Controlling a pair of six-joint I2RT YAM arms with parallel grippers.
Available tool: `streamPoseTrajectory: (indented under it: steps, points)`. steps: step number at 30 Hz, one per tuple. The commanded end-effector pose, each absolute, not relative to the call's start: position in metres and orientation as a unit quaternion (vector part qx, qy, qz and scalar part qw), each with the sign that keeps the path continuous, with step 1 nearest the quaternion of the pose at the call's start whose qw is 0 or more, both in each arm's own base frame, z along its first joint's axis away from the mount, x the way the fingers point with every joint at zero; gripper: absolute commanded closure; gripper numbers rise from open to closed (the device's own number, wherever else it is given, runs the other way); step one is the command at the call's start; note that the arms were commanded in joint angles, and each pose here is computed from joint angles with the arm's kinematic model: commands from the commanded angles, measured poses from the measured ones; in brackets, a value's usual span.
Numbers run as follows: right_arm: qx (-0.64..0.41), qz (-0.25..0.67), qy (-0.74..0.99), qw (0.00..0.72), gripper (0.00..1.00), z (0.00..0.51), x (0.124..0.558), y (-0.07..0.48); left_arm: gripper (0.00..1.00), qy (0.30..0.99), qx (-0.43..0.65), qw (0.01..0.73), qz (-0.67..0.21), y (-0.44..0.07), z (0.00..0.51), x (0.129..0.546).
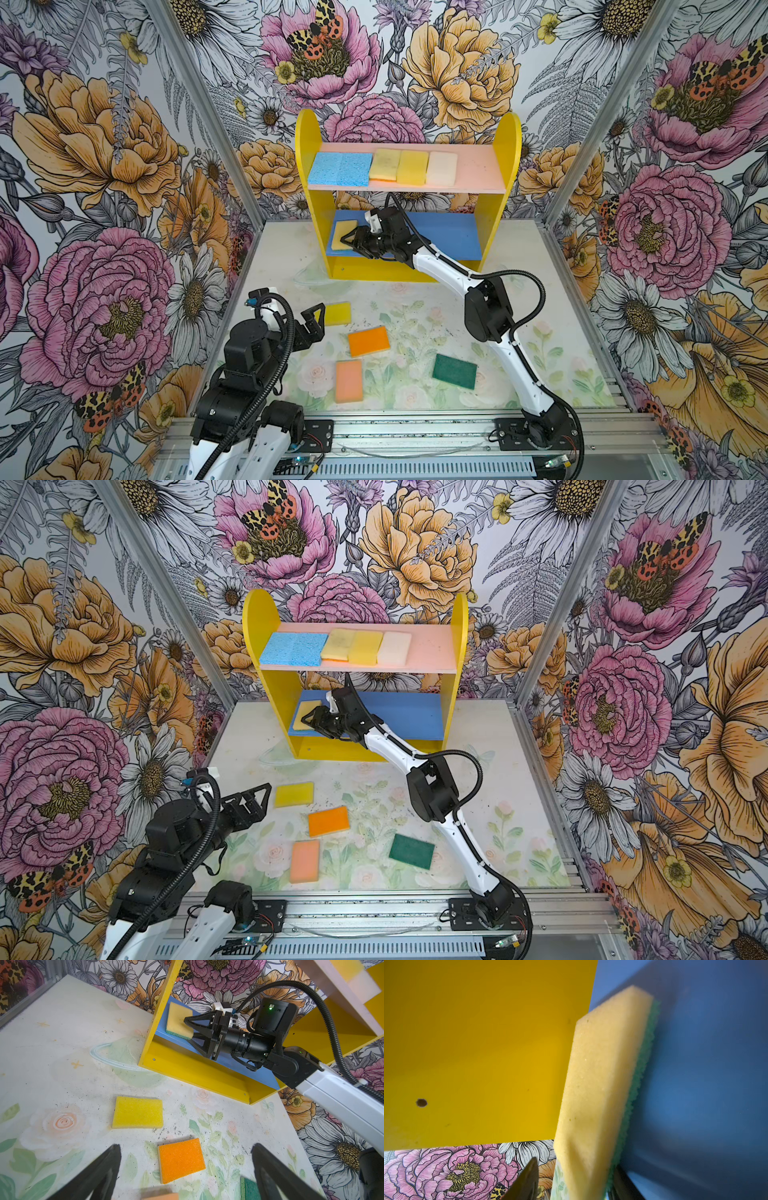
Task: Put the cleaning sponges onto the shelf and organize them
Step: 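Lower the sponge onto the blue shelf and open the right gripper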
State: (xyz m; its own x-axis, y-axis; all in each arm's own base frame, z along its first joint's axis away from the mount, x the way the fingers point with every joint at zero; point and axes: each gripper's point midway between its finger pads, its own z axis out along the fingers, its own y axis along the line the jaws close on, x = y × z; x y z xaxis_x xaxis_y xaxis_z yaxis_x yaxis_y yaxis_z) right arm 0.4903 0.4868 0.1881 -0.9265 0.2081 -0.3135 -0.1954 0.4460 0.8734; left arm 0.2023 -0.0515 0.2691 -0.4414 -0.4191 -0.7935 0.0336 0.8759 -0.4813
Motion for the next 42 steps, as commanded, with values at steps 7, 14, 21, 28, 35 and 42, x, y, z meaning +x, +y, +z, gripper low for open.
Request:
streamPoseTrajectory:
  steps: [7, 14, 21, 28, 35, 42]
  points:
    - [-0.007, 0.418, 0.885, 0.207, 0.39, 0.156, 0.488, 0.456, 0.01, 0.818, -0.101, 0.519, -0.227, -0.056, 0.274, 0.200]
    - [-0.051, 0.383, 0.896, 0.217, 0.38, 0.149, 0.482, 0.466, 0.01, 0.817, -0.102, 0.520, -0.227, -0.056, 0.274, 0.200]
    - [-0.116, 0.371, 0.889, 0.244, 0.37, 0.150, 0.480, 0.479, 0.01, 0.816, -0.098, 0.521, -0.230, -0.057, 0.275, 0.198]
    - [-0.191, 0.275, 0.889, 0.314, 0.30, 0.159, 0.480, 0.465, 0.01, 0.817, -0.098, 0.520, -0.230, -0.058, 0.275, 0.199]
    - [-0.267, 0.217, 0.867, 0.360, 0.26, 0.172, 0.472, 0.468, 0.01, 0.817, -0.099, 0.520, -0.229, -0.057, 0.275, 0.199]
    - [-0.330, 0.189, 0.844, 0.379, 0.24, 0.178, 0.453, 0.485, 0.01, 0.816, -0.100, 0.521, -0.229, -0.057, 0.275, 0.199]
